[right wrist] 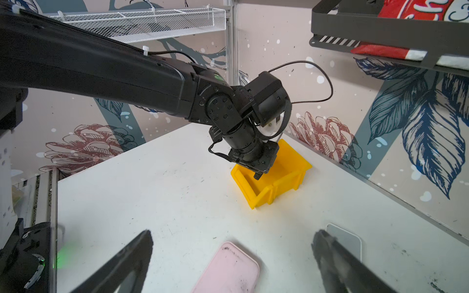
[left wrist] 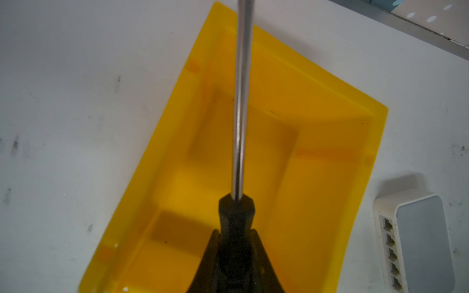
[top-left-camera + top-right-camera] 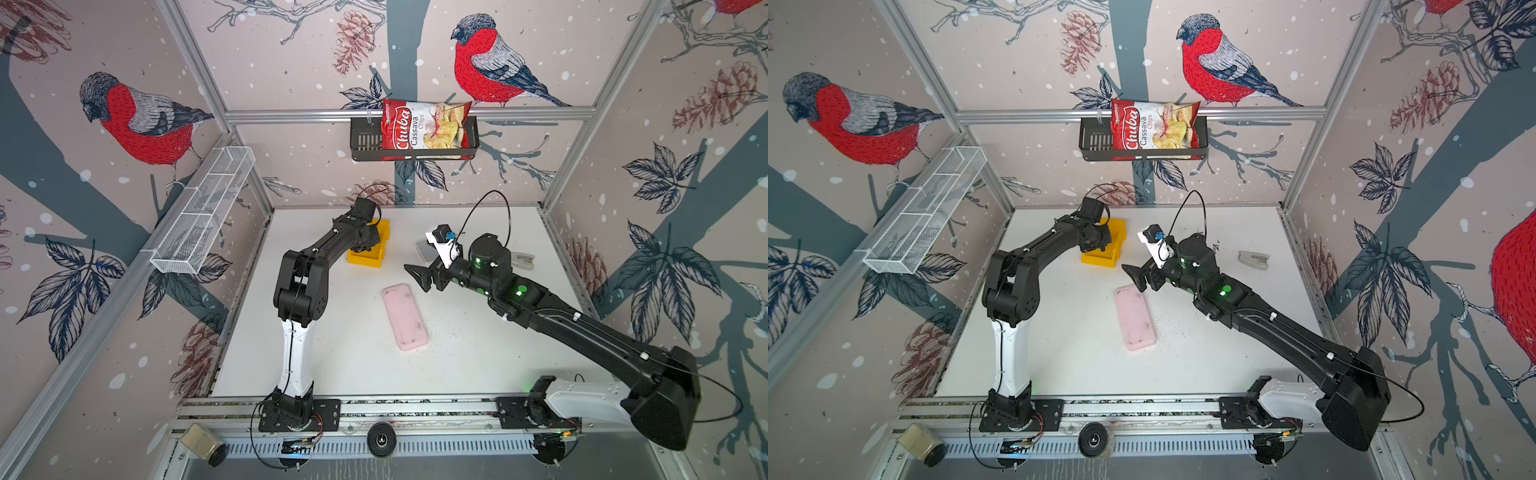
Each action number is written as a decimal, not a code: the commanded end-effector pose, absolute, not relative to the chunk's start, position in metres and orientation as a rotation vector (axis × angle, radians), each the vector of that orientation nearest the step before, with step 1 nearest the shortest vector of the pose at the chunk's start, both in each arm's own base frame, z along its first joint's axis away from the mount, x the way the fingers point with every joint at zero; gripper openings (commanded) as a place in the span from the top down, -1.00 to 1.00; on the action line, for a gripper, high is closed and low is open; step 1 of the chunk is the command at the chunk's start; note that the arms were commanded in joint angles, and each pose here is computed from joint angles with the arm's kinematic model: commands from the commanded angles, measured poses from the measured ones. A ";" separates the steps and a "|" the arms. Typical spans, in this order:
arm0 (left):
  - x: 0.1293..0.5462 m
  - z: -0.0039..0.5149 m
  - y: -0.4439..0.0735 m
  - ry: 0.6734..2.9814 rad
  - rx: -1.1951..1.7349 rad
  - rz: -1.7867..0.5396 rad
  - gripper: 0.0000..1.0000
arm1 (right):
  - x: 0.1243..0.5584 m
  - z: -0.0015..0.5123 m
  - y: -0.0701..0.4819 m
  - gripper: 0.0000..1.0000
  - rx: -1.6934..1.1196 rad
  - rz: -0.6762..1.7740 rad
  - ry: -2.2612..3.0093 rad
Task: Put the screwdriver in the bin
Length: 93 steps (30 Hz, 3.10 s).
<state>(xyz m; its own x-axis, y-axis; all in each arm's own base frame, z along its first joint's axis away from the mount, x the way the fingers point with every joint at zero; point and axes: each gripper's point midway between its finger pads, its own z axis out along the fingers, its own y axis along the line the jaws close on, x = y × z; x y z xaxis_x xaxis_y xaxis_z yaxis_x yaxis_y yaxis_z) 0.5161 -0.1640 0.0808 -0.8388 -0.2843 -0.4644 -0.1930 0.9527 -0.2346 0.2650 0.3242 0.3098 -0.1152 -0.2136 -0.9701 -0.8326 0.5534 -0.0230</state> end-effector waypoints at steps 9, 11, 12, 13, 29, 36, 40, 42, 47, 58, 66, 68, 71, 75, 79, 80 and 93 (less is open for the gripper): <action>0.518 0.062 -0.182 2.630 -0.439 -0.394 1.00 | 0.262 0.302 0.330 -0.97 -0.988 0.582 1.653; 0.518 0.059 -0.182 2.636 -0.443 -0.392 1.00 | 0.261 0.301 0.331 -0.98 -0.990 0.586 1.651; 0.518 0.058 -0.182 2.638 -0.444 -0.392 1.00 | 0.261 0.301 0.332 -0.97 -0.991 0.587 1.650; 0.517 0.058 -0.182 2.640 -0.446 -0.389 1.00 | 0.260 0.300 0.332 -0.98 -0.993 0.588 1.651; 0.514 0.106 -0.178 2.563 -0.420 -0.403 -0.43 | 0.261 0.298 0.329 -0.97 -0.981 0.573 1.657; 0.508 0.159 -0.180 2.459 -0.324 -0.415 -0.58 | 0.266 0.308 0.319 -0.98 -0.882 0.592 1.650; 0.499 0.197 -0.172 2.346 -0.266 -0.384 -0.70 | 0.275 0.313 0.306 -0.97 -0.786 0.623 1.657; 0.491 0.212 -0.165 2.280 -0.245 -0.356 -0.78 | 0.283 0.313 0.296 -0.97 -0.731 0.631 1.669; 0.466 0.249 -0.148 2.088 -0.143 -0.330 -0.95 | 0.309 0.311 0.259 -0.97 -0.498 0.614 1.708; 0.386 0.272 -0.109 1.796 0.022 -0.222 -1.00 | 0.346 0.276 0.148 -0.98 -0.117 0.419 1.687; 0.359 0.234 -0.063 1.688 0.037 0.049 -1.00 | 0.363 0.237 0.075 -0.98 0.020 0.217 1.686; 0.355 0.228 -0.055 1.660 0.035 0.072 -1.00 | 0.367 0.232 0.055 -0.98 0.055 0.157 1.669; 0.356 0.216 -0.044 1.653 0.025 0.097 -1.00 | 0.371 0.220 0.032 -0.98 0.105 0.083 1.666; 0.352 0.200 -0.033 1.612 0.051 0.158 -1.00 | 0.372 0.188 0.005 -0.99 0.152 -0.025 1.720; 0.350 0.181 -0.021 1.603 0.031 0.164 -1.00 | 0.366 0.166 -0.019 -1.00 0.223 -0.086 1.707; 0.349 0.178 -0.016 1.589 0.010 0.164 -1.00 | 0.365 0.163 -0.022 -0.99 0.237 -0.088 1.695; 0.361 0.136 0.008 1.609 -0.094 0.181 -1.00 | 0.375 0.127 -0.027 -0.99 0.204 -0.047 1.720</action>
<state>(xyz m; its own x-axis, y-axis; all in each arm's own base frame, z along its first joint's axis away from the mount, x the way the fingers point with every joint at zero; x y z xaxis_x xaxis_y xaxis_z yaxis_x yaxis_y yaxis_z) 0.3552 0.0063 0.1077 -0.1654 0.0908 -0.9820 -0.1516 0.9816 0.1163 0.3684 -0.0337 0.1069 -0.2160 0.1252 -0.9683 0.2116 0.9742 0.0787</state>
